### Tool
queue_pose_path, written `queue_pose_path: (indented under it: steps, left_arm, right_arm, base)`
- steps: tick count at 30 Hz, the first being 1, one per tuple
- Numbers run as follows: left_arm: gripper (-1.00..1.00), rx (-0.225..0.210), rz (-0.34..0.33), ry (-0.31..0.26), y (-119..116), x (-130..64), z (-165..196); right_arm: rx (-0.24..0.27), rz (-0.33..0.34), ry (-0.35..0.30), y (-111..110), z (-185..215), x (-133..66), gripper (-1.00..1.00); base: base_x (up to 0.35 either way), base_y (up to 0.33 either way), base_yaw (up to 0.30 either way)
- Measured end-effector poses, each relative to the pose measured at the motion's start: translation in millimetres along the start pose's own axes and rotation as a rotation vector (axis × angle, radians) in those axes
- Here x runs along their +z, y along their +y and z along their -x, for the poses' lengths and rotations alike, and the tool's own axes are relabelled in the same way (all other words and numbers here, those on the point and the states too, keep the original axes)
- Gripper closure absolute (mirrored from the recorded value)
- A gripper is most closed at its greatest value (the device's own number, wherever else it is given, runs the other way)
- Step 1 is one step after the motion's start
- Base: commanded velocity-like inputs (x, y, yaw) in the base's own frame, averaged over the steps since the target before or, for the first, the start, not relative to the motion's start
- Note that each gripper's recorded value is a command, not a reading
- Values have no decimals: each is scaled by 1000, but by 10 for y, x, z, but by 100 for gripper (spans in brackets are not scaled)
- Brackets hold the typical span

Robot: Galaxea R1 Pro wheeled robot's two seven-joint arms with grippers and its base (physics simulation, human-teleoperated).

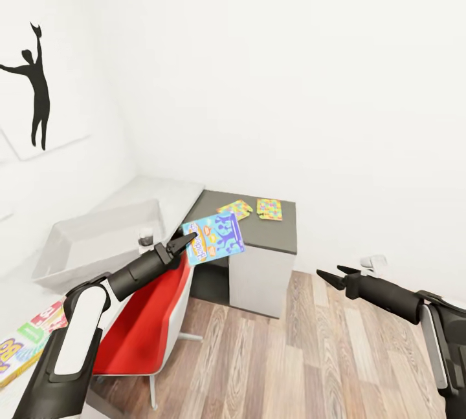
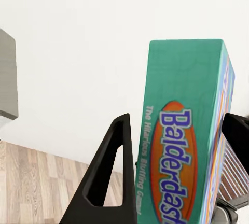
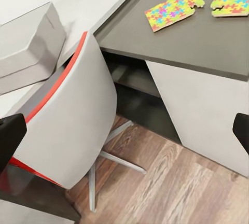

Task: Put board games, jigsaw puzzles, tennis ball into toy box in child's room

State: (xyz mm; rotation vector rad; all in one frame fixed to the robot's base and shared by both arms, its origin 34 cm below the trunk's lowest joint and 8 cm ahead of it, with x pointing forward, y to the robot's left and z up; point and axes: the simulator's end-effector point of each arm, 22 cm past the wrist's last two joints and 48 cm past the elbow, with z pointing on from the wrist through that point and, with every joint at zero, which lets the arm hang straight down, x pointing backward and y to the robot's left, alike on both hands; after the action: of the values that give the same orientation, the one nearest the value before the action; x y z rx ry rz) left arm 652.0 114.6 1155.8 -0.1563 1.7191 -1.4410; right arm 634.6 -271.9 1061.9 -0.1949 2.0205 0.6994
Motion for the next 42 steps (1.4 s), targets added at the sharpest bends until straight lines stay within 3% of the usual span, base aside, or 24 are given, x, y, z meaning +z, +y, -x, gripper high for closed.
queue_pose_path:
  steps: [19,42]
  left_arm:
    - [100,16,27,23,35,57,-75]
    - [100,14,28,25,39,64,-87]
  right_arm:
    - [-4,3,0,2,-1,-7,-100]
    - [6,6,3,5,-22,-17,-100]
  base:
    - [296,0,3]
    - [23,0,0]
